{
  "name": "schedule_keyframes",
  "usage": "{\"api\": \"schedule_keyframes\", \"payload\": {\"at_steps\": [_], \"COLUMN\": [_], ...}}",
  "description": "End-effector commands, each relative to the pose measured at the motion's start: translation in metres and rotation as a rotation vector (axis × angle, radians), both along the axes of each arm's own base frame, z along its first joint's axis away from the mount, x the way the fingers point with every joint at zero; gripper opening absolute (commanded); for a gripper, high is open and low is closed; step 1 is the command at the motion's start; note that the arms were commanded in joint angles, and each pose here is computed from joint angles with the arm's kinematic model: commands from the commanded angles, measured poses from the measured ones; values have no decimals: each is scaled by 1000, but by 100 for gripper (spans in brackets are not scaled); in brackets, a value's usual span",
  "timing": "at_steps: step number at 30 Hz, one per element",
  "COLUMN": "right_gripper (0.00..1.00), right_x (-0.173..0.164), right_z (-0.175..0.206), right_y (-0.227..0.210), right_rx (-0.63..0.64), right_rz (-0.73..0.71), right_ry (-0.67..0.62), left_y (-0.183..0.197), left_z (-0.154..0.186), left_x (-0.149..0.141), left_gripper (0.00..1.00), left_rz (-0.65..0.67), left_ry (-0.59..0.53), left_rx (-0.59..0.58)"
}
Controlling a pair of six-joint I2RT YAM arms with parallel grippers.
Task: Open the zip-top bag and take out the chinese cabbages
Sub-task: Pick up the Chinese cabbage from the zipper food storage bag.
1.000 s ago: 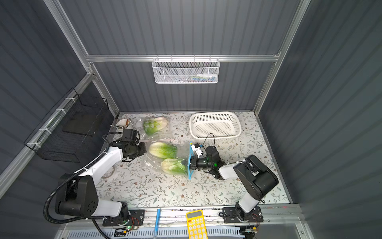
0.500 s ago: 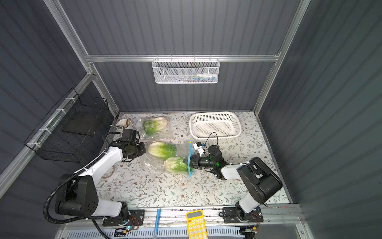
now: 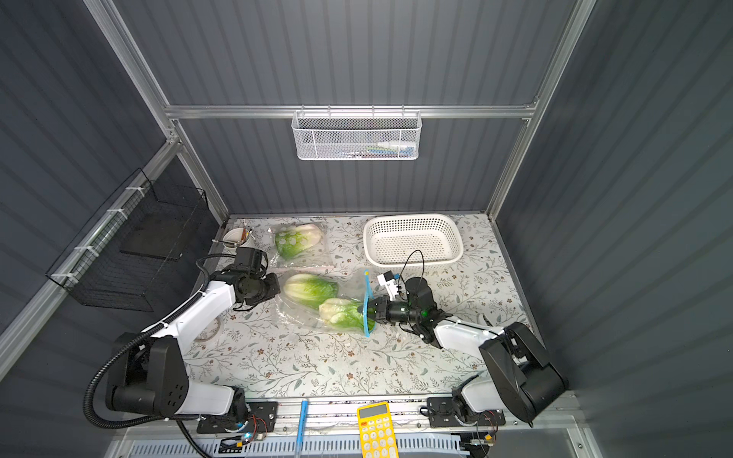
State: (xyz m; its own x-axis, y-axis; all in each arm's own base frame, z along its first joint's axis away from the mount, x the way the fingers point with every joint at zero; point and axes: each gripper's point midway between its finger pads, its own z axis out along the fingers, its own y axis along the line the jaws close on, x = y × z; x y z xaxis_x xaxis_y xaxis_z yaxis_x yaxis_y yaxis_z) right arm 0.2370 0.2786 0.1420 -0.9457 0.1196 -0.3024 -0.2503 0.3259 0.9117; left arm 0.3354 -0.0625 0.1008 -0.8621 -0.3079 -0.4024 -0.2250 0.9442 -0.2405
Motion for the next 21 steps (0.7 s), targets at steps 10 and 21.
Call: {"api": "schedule_keyframes", "payload": {"at_steps": [10,21], "right_gripper": [0,0], "right_x": [4,4], "right_z": [3,10], "right_y": [-20,-33], "right_rx": [-76,-110], "right_rz": [-71,-114], "right_ry": [-65,-101], "left_y": [11,11], "left_z": [2,0], "left_x": [2,1], "left_gripper": [0,0], "left_rz": [26,28], "left_ry": [1,7], "left_rx": [46,50]}}
